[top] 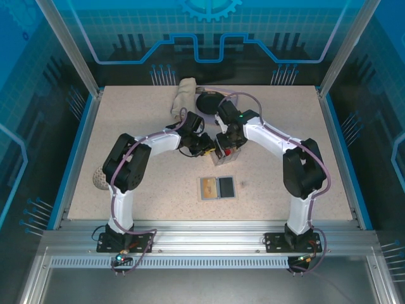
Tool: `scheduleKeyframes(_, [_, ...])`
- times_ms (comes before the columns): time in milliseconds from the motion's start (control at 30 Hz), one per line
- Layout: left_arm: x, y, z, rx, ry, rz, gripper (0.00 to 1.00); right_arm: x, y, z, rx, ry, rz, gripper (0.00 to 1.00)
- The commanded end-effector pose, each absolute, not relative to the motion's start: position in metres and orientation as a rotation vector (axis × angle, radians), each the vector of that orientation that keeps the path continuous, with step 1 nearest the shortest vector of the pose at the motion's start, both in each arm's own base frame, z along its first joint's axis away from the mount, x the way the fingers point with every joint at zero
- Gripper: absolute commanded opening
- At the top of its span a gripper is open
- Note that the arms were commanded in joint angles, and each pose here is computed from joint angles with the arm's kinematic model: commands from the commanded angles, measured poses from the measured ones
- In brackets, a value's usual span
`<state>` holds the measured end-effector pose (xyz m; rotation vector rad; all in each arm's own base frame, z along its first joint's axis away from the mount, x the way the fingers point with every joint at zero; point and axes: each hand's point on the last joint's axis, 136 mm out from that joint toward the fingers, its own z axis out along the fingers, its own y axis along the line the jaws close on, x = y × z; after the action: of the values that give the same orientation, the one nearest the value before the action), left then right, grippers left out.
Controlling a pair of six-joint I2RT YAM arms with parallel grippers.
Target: Put the credit cards into the card holder
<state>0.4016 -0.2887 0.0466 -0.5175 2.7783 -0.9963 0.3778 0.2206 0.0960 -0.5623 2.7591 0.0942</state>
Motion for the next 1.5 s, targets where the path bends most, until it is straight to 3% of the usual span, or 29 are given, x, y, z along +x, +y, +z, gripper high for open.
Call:
scheduleKeyframes(0, [0.374, -0.262, 0.019, -0.506, 2.916, -0.804, 0.17, 0.376, 0.222, 0.097, -0.614, 2.761, -0.003, 0.26])
scheduleKeyframes(833, [0.374, -0.272, 0.031, -0.413, 2.9, -0.892, 0.17, 0.387, 0.209, 0.072, -0.604, 2.742, -0.351, 0.35])
scheduleKeyframes(1133, [0.373, -0.272, 0.032, -0.414, 2.899, -0.891, 0.16, 0.389, 0.205, 0.094, -0.592, 2.684, -0.377, 0.26])
scheduleKeyframes(1467, [0.372, -0.273, 0.033, -0.416, 2.898, -0.9, 0.16, 0.385, 0.207, 0.095, -0.6, 2.682, -0.381, 0.23])
